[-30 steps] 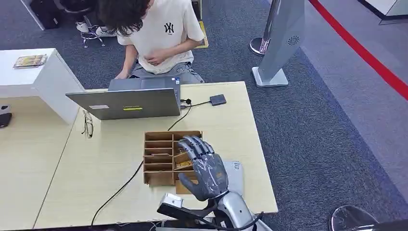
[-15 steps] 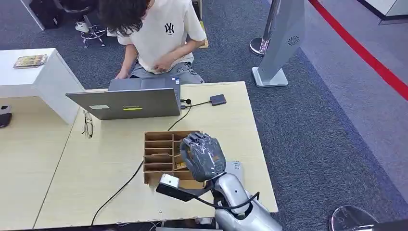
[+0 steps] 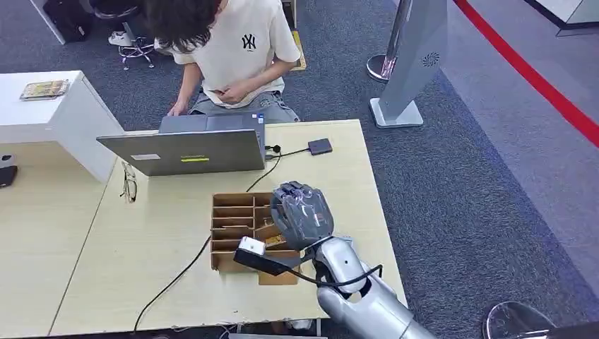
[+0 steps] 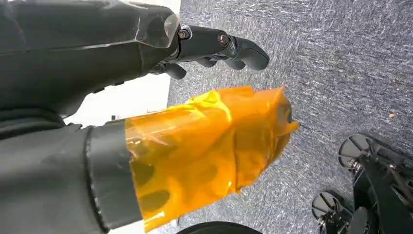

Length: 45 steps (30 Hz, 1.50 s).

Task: Pass the card to the sensor for recognition and then transmit it.

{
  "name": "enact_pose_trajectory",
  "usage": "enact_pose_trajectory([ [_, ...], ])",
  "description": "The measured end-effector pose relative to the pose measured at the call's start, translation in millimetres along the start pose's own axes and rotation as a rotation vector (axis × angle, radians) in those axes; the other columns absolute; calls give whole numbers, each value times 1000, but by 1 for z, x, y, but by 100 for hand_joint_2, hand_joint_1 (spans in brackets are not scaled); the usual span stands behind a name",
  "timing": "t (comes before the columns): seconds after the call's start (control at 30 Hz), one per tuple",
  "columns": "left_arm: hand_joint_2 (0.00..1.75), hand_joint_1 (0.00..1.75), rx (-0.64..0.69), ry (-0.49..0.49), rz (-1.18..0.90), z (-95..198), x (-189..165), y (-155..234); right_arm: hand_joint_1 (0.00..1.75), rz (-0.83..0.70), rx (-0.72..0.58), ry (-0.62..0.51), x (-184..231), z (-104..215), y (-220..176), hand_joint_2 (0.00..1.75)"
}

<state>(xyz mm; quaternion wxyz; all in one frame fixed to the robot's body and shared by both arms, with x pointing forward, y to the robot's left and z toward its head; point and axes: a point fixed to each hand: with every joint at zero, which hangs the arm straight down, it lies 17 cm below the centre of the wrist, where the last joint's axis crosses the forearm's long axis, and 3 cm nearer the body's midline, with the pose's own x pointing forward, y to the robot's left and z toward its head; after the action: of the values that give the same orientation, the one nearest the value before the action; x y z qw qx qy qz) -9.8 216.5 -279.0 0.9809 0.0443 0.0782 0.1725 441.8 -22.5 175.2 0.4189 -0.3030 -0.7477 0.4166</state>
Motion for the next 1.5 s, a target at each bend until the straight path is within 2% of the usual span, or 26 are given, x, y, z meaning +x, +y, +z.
enact_pose_trajectory([
  [0.17, 0, 0, -2, 0, -2, 0, 0, 0, 101, 15, 13, 1, -3, -1, 4, 175],
  [0.23, 0, 0, -2, 0, -2, 0, 0, 0, 103, 19, 16, 2, -4, -2, 4, 175],
  [0.33, 0, 0, -2, 1, -2, 0, 0, 0, 84, 24, 20, 5, -6, -2, 5, 175],
  [0.57, 0, 0, -2, 16, -8, 0, -3, -1, 84, 31, 35, 10, -9, -3, 10, 175],
  [0.73, 0, 0, -6, 17, -15, 0, -3, -1, 91, 24, 49, 14, -11, -3, 14, 175],
  [1.13, 0, 0, -8, 19, -28, 0, -4, -2, 82, 15, 79, 25, -12, -13, 21, 175],
  [1.3, 0, 0, -9, 19, -33, 0, -4, -2, 73, 27, 90, 29, -18, -15, 25, 175],
  [1.5, 0, 0, -10, 18, -35, 1, -3, -2, 75, 33, 106, 37, -22, -16, 30, 175],
])
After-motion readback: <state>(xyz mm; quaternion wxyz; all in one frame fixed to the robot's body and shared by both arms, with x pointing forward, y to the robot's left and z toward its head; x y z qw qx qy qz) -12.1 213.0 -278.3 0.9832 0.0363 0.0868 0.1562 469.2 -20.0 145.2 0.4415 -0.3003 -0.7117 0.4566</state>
